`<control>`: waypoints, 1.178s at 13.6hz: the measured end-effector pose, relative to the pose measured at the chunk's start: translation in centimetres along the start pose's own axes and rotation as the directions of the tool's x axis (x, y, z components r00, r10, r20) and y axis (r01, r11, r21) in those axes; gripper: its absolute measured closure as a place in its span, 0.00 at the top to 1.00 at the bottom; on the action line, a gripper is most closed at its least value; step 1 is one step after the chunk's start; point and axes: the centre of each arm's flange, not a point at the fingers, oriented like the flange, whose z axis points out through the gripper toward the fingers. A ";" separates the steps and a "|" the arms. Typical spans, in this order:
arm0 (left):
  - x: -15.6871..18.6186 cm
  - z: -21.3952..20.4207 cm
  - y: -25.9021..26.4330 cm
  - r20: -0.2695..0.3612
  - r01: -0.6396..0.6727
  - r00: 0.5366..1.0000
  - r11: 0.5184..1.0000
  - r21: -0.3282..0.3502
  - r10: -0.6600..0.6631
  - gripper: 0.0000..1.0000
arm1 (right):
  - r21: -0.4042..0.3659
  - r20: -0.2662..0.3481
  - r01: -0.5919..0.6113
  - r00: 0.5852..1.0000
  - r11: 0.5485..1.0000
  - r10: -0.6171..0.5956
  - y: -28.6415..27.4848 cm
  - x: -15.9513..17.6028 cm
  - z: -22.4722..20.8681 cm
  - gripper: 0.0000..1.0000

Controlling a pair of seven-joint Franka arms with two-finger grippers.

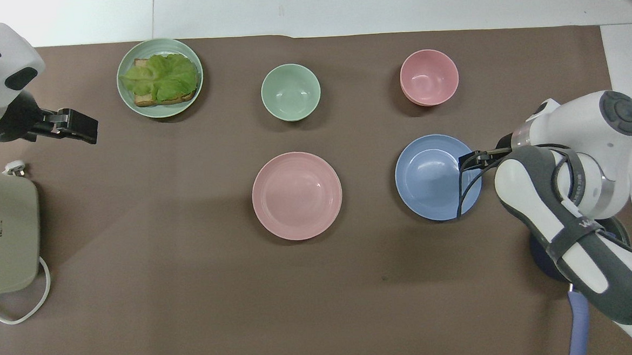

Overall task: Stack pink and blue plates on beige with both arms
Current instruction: 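Grasp the blue plate's rim with the right gripper, then slide the blue plate onto the pink plate with the right gripper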

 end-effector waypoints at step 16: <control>-0.4 0.1 -5.2 0.003 0.104 0.995 0.994 -0.012 -0.104 1.00 | 0.051 -0.014 0.012 1.000 0.999 -0.011 0.2 0.0 -2.1 0.04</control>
